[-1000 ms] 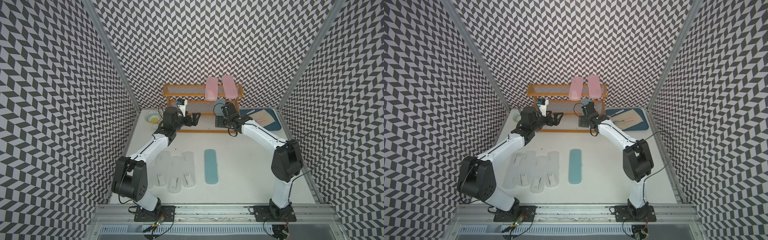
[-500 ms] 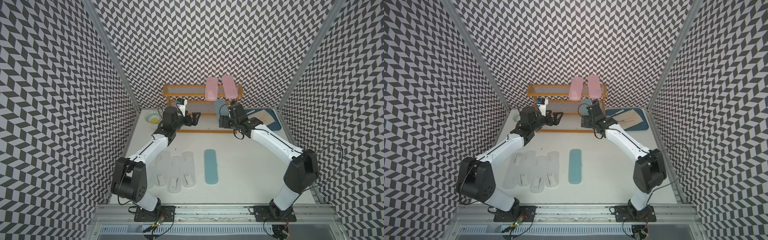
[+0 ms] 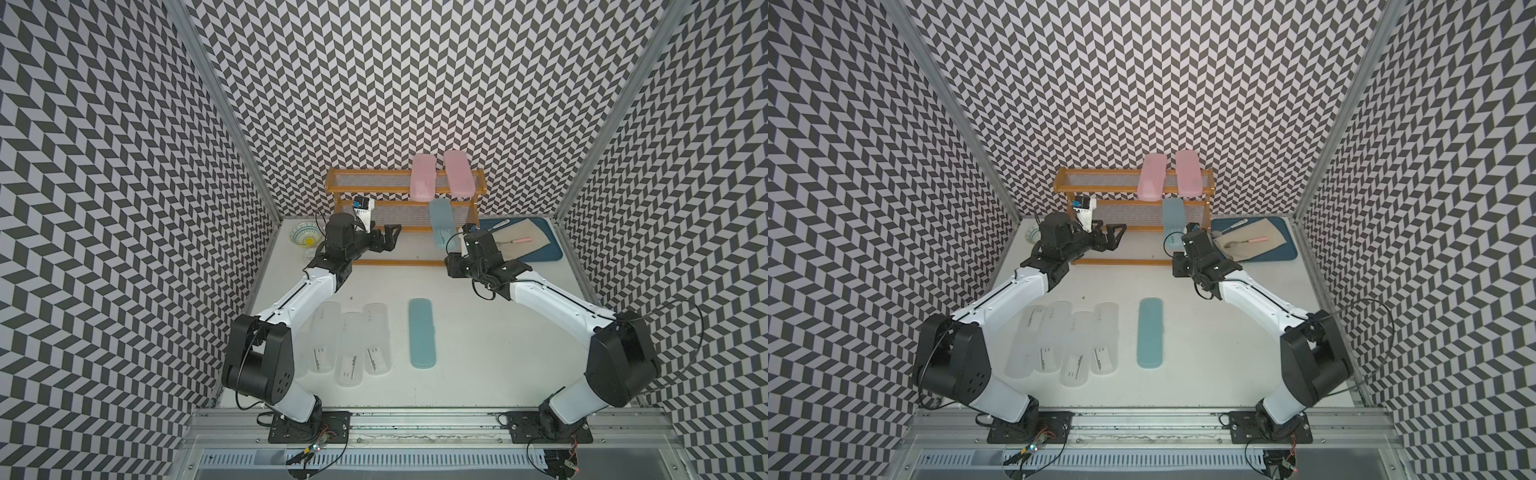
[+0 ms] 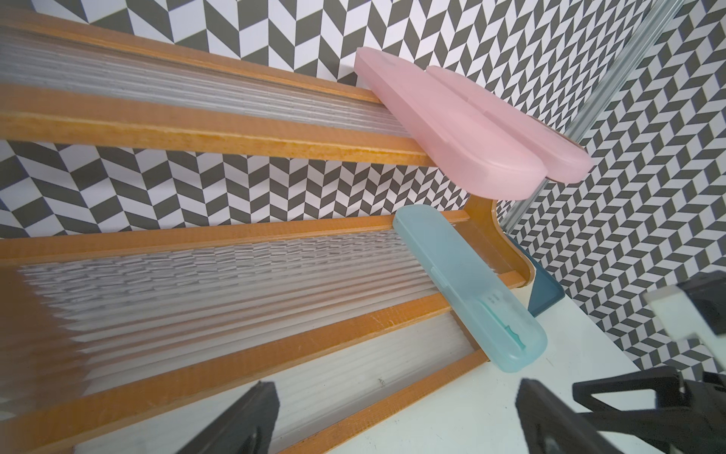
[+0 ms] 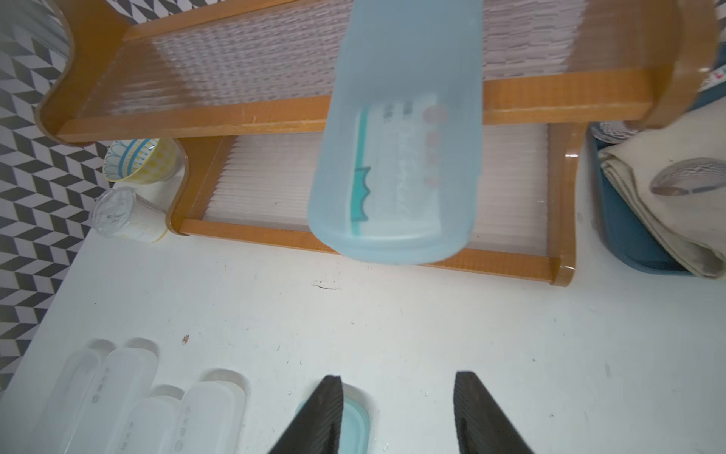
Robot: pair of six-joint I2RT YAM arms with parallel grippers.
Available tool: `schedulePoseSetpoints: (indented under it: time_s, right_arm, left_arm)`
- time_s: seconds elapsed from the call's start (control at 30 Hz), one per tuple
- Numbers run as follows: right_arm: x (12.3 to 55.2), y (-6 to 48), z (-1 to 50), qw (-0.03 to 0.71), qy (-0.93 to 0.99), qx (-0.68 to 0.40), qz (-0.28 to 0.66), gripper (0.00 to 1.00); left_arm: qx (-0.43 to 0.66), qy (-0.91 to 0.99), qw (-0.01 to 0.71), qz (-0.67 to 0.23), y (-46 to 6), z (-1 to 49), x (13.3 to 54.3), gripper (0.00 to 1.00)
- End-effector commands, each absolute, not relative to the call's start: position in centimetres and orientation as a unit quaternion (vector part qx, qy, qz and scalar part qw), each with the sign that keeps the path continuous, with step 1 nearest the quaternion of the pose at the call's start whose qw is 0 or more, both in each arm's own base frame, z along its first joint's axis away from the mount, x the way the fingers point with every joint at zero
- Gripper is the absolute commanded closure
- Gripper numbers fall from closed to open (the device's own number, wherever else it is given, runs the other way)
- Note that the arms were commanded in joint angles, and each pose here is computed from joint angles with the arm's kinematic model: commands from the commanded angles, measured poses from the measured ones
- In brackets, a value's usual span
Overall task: Place the pencil cases on the shelf according to color
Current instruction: Place the pencil case on the shelf.
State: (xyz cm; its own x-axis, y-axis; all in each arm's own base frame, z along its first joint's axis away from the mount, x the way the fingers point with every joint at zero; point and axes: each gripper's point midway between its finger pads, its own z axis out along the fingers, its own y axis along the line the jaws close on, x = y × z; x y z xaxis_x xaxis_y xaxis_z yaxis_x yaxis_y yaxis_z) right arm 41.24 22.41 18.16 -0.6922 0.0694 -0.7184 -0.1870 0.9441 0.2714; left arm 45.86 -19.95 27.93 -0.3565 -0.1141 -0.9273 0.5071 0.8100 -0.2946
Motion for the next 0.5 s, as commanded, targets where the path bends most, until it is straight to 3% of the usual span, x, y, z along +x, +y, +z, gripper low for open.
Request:
schedulePoseSetpoints:
  time_s: [0.0, 0.47]
  right_arm:
    - [43.6, 24.2, 19.3, 0.411, 0.893, -0.038, 0.181, 0.53]
    - [46.5, 25.9, 20.1, 0.426, 0.885, -0.061, 0.176, 0.52]
  left_arm:
    - [0.134, 0.765, 0.565, -0.279, -20.1, 29.1, 45.6, 0.01]
    - [0.135, 0.765, 0.566, -0.278, -20.1, 29.1, 45.6, 0.01]
